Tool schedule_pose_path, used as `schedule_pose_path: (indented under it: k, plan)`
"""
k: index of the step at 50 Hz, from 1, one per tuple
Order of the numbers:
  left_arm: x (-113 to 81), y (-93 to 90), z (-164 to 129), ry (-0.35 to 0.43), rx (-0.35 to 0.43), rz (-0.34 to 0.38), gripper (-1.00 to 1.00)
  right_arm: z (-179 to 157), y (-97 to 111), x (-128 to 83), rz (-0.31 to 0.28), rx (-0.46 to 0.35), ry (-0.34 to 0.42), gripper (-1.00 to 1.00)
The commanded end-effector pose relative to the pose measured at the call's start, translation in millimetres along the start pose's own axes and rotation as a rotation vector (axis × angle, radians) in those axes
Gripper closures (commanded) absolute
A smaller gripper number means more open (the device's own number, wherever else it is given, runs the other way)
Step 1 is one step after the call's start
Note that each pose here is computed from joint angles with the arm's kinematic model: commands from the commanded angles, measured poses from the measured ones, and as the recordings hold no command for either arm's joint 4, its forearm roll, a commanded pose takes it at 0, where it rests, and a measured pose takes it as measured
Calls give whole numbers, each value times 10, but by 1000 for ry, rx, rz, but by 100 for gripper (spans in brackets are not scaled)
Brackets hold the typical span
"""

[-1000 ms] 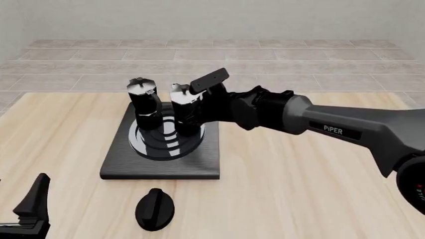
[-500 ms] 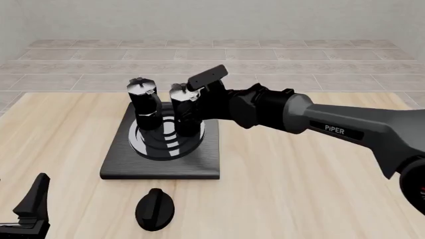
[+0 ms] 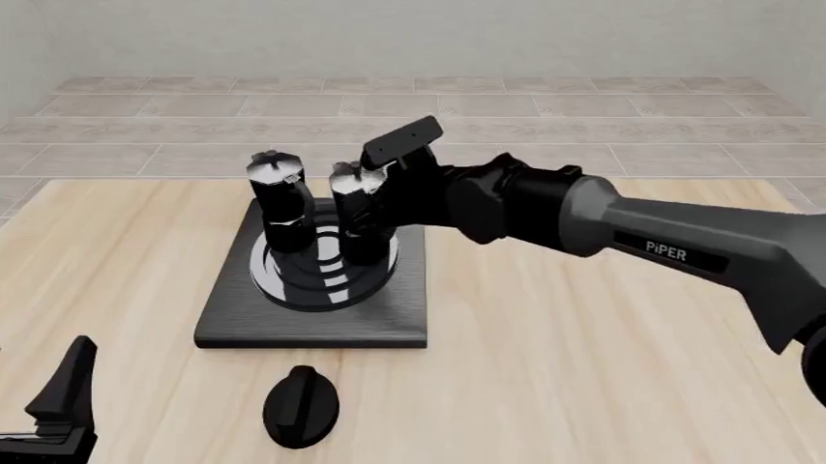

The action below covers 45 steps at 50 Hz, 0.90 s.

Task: Put both moka pots on the stove.

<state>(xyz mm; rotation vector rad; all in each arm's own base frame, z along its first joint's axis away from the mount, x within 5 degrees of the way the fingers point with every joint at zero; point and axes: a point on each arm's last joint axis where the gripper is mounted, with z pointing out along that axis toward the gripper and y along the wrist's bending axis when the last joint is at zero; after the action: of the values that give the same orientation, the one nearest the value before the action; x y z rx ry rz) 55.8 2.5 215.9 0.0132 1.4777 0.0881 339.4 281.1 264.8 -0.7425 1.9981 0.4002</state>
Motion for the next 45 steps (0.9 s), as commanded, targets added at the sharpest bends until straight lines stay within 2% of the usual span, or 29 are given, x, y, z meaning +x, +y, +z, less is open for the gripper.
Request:
schedule_pose_path:
  k: [1, 7, 21, 22, 27, 38, 45]
  plan:
    - [4, 0, 0, 0, 0, 1, -100, -115, -20, -107, -23, 4, -12, -100]
    - [3, -1, 0, -1, 1, 3, -100, -234, -88, -223, -49, 18, -23, -100]
    - [-1, 0, 0, -3, 0, 4, -100, -573, -169, -428, -57, 39, -77, -100]
    - [0, 0, 0, -3, 0, 4, -100, -602, -185, -425, -77, 44, -84, -100]
    - [7, -2, 0, -3, 2, 5, -100, -744, -131, -455, -55, 33, -106, -100]
    - [1, -2, 0, -6, 3, 6, -100, -1078, -158, -458, -49, 44, -156, -100]
    - [2, -2, 0, -7, 3, 5, -100, -1375, -169, -384, -26, 51, -202, -100]
